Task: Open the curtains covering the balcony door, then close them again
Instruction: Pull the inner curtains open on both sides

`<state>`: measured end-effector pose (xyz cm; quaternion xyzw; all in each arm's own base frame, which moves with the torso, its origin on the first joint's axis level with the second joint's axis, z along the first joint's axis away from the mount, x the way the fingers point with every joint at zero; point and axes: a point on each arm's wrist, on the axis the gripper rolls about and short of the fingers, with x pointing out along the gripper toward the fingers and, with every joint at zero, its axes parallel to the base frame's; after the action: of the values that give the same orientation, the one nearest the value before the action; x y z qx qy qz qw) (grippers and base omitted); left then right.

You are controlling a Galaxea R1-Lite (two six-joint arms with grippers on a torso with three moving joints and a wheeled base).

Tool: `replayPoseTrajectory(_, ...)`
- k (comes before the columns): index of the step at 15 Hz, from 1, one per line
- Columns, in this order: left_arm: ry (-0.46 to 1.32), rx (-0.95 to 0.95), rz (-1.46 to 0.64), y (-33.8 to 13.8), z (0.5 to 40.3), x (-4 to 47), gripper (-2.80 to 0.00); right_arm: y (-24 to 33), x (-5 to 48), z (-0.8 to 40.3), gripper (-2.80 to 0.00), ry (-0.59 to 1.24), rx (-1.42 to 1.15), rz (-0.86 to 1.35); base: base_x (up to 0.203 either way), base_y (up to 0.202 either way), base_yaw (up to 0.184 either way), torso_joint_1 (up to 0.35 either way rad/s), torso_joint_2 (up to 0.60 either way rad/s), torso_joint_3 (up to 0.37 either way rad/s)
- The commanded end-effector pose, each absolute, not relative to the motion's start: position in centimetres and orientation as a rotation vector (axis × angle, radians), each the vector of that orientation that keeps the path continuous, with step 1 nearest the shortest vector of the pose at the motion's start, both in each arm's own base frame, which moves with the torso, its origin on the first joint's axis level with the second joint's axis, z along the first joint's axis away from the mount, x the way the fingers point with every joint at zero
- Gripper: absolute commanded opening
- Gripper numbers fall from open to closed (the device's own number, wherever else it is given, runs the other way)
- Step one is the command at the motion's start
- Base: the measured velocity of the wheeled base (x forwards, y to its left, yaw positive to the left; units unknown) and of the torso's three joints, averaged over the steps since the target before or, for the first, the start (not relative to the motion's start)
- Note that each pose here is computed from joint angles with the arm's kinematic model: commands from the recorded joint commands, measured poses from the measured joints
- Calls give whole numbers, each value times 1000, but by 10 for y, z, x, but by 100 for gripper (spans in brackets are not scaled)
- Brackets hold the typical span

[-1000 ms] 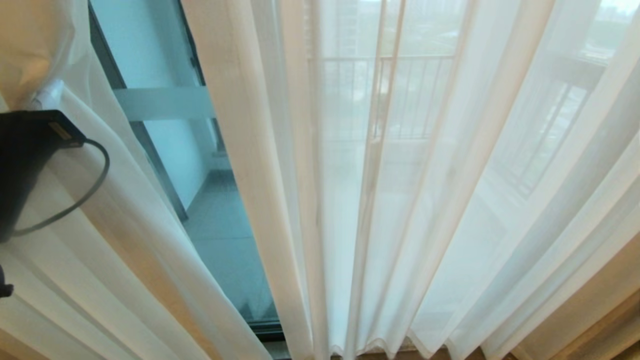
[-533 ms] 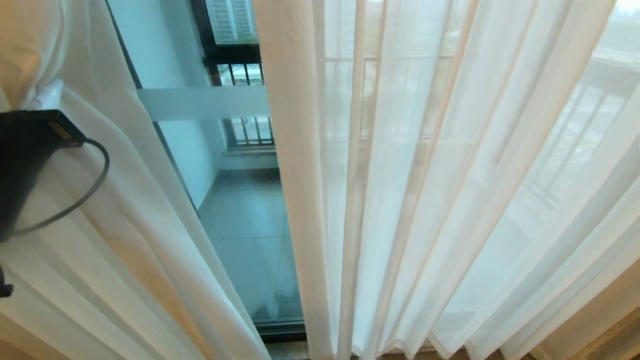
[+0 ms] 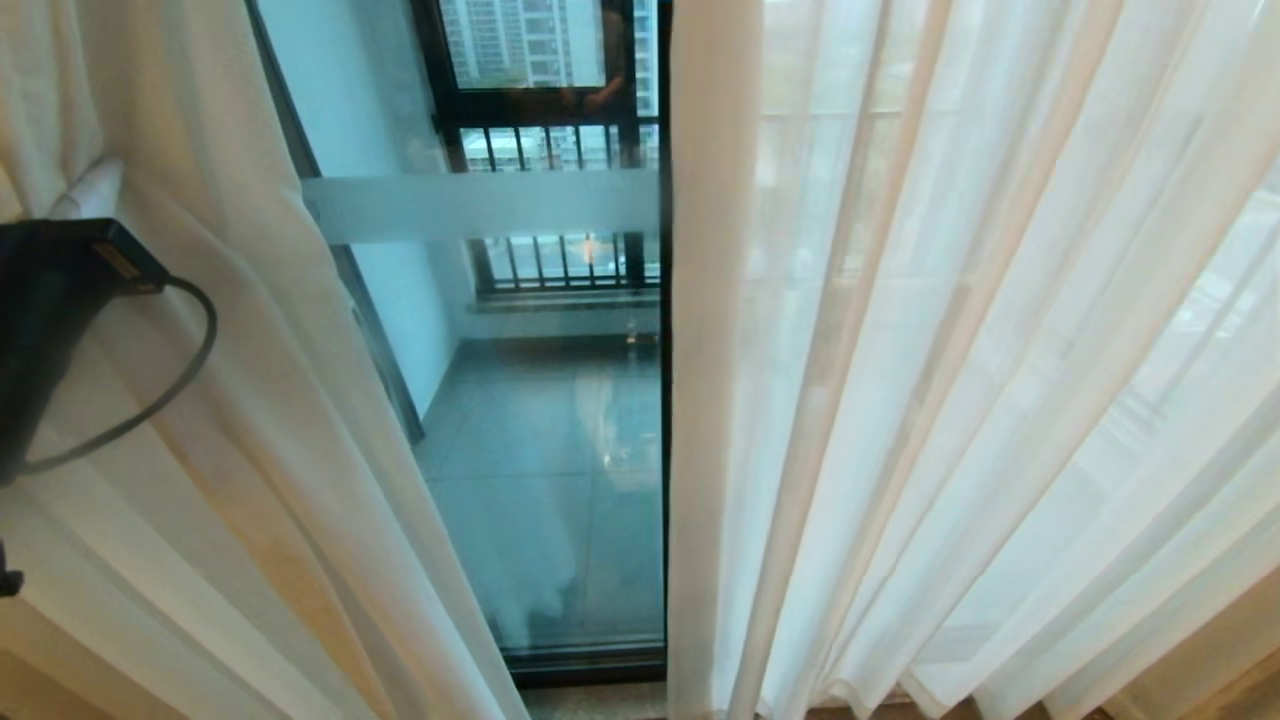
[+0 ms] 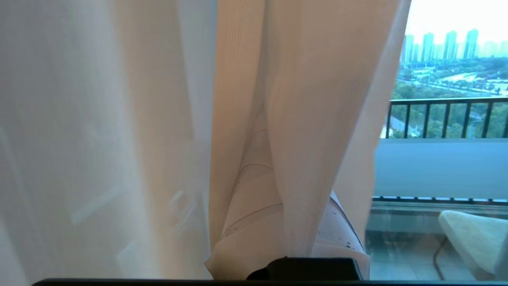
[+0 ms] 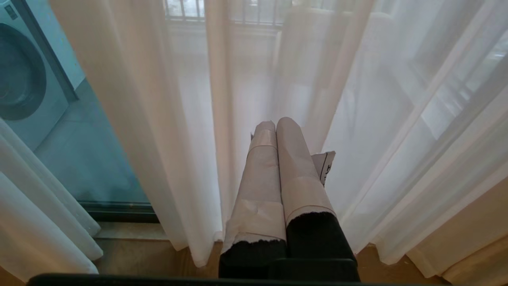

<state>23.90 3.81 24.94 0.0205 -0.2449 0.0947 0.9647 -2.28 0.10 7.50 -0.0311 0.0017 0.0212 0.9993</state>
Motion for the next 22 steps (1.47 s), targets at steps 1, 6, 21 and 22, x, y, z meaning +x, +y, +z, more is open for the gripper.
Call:
replayPoseTrajectory(1, -500, 41, 192, 38, 249, 240, -280, 1, -23, 75, -280, 3, -64, 43, 0, 183, 1, 7, 2, 2)
replayPoseTrajectory(6, -497, 41, 192, 38, 249, 240, -280, 1, -23, 75, -280, 3, -63, 43, 0, 182, -1, 2, 3, 2)
replayPoseTrajectory(21, -490, 41, 192, 38, 246, 236, -280, 1, -23, 75, -280, 3, -63, 43, 0, 184, 2, 2, 3, 2)
replayPoseTrajectory(22, -491, 41, 192, 38, 247, 236, -280, 1, -23, 75, -280, 3, -63, 43, 0, 188, 1, -1, 2, 2)
